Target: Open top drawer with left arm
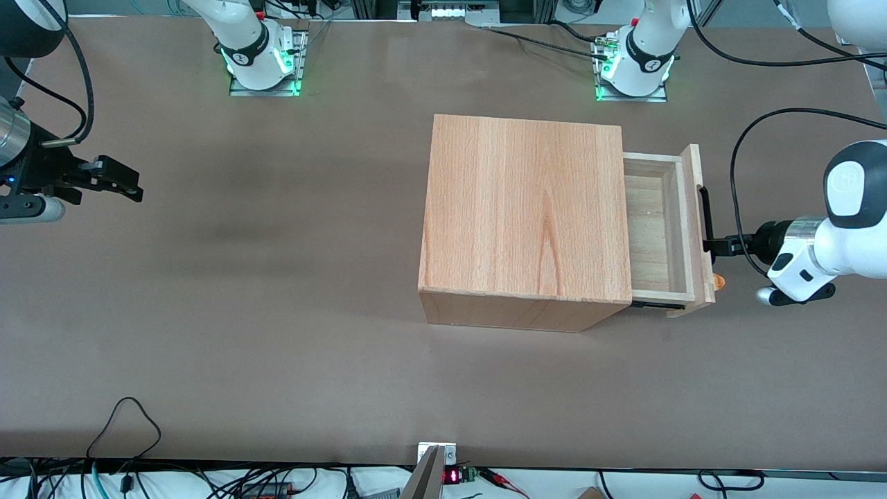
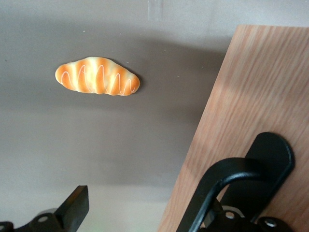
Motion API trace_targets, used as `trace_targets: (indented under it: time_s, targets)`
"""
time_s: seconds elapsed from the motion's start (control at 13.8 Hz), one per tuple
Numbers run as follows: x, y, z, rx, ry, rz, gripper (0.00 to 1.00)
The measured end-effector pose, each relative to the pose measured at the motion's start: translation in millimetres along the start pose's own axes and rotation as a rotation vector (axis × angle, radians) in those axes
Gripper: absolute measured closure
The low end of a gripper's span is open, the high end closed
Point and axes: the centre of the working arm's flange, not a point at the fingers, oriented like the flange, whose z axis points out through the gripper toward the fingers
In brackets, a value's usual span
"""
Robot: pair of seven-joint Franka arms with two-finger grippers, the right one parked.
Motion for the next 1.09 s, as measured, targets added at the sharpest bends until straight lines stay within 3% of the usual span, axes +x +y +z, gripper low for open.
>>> trace_targets:
  time_s: [1.09]
  targets:
    - [20, -84, -19, -0.007, 0.030, 0.006, 0.00]
